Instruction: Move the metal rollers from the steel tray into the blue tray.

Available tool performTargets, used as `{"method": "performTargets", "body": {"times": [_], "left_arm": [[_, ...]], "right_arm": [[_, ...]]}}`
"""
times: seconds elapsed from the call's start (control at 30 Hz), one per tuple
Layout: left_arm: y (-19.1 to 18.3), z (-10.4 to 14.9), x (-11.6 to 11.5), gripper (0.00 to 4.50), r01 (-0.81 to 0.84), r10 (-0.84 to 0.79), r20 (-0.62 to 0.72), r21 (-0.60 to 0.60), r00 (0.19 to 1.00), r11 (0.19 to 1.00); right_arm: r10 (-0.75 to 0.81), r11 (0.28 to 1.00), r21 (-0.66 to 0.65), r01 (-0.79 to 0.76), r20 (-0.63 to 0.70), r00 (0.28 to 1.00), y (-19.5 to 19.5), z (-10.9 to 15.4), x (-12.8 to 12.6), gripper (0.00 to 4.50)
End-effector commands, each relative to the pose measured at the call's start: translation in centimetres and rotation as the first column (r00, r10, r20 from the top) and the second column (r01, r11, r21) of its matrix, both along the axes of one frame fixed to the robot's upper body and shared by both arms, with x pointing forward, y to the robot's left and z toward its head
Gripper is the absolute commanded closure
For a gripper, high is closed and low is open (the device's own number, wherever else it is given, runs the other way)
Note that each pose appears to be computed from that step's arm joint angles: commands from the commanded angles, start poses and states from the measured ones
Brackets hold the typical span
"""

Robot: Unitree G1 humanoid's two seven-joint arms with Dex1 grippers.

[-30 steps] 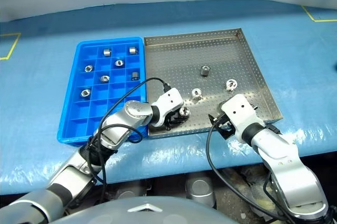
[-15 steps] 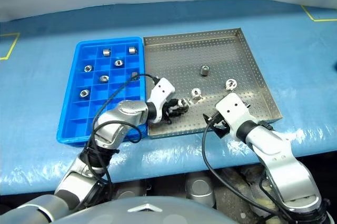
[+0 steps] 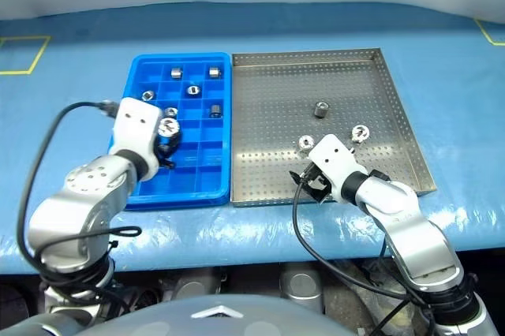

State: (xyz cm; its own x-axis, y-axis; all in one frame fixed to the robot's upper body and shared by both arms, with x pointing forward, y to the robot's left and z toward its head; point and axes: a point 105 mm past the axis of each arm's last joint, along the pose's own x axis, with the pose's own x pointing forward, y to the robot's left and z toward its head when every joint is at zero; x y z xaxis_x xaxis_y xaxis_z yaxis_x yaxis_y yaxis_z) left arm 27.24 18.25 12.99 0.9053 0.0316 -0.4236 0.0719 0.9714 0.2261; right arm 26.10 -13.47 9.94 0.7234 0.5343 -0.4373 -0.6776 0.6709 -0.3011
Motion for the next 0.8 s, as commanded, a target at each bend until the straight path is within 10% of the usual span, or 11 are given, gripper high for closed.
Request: {"method": "performTargets", "body": {"times": [0.03, 0.53, 0.67, 0.8], "left_arm": [[1.7, -0.4, -1.9, 2.79, -0.095, 0.095, -0.022, 0.009, 0.995, 0.995], [4.2, -3.9, -4.3, 2.79, -0.163, 0.175, -0.156, 0.089, 0.972, 0.983], [3.4, -3.3, -3.4, 1.42, -0.149, 0.153, -0.112, 0.048, 0.982, 0.988], [-0.2, -0.5, -1.4, 1.09, -0.006, 0.013, 0.049, -0.145, 0.999, 0.989]], "right_arm": [[0.050, 0.999, 0.007, -0.050, 0.026, 0.998, 0.8, 0.5, 0.3, 0.00], [0.072, 0.997, 0.006, -0.072, 0.038, 0.997, 1.3, 0.7, 1.0, 0.00], [0.064, 0.998, 0.006, -0.065, 0.049, 0.997, 1.2, 0.8, 1.1, 0.00], [0.032, 1.000, -0.003, -0.031, 0.066, 0.997, 0.7, 1.1, 1.3, 0.00]]}}
